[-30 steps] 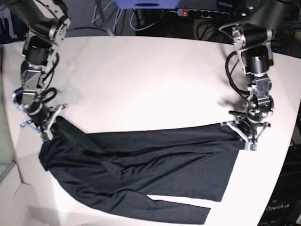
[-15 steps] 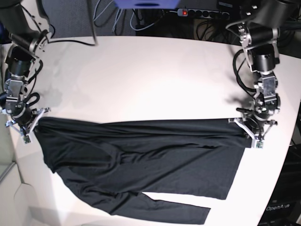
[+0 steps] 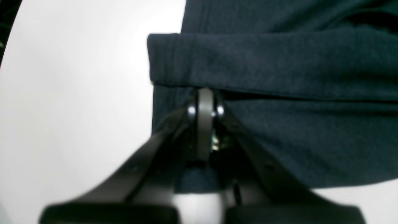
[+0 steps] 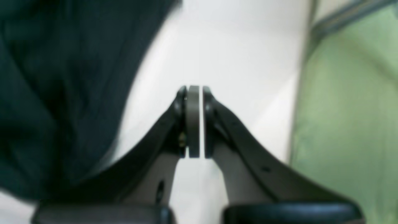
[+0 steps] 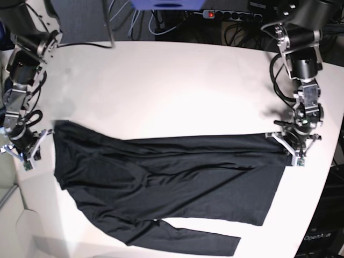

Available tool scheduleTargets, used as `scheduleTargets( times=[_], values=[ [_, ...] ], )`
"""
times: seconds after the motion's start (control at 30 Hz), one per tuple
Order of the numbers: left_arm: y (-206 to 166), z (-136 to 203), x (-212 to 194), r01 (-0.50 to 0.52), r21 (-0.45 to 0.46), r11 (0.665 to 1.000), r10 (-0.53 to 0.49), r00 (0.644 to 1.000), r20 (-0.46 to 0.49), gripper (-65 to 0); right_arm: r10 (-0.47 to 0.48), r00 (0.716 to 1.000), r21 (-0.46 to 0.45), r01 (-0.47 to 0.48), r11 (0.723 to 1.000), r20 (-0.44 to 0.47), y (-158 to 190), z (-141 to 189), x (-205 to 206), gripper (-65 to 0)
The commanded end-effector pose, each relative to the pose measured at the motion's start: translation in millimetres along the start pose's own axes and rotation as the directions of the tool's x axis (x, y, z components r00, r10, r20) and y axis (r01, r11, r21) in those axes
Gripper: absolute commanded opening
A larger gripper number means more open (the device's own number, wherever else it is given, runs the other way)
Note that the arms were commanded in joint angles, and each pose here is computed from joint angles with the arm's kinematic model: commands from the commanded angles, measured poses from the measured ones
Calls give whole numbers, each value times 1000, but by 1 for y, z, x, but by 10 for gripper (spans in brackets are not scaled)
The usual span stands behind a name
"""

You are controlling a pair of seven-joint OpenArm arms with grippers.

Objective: Fold the T-shirt properly
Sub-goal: 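Hold the folded edge with both grippers and drag the shirt away from the robot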

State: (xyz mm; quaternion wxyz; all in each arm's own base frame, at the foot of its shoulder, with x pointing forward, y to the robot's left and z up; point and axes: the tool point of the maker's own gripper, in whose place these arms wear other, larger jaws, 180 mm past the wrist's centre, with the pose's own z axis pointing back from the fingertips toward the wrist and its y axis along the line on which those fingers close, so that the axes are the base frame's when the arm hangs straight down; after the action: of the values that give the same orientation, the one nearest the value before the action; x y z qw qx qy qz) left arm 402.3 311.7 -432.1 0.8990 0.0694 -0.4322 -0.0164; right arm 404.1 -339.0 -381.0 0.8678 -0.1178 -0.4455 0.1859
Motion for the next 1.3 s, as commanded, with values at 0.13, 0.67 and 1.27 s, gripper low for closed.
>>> scheduleTargets(
  times=[0.13,0.67,1.27],
  values=[
    [10,3,-26,39,30,999,-35,993,-111,-650,75,984,-45,-68,997,161,22,18,57,-650],
    [10,3,-26,39,30,999,-35,993,-110,-650,37,999,86,-37,996,1,88,-2,30,-650],
    [11,13,-44,55,30,998,-51,991,-127,-650,-15,982,108,36,993,-190,85,14,-70,-650]
  ],
)
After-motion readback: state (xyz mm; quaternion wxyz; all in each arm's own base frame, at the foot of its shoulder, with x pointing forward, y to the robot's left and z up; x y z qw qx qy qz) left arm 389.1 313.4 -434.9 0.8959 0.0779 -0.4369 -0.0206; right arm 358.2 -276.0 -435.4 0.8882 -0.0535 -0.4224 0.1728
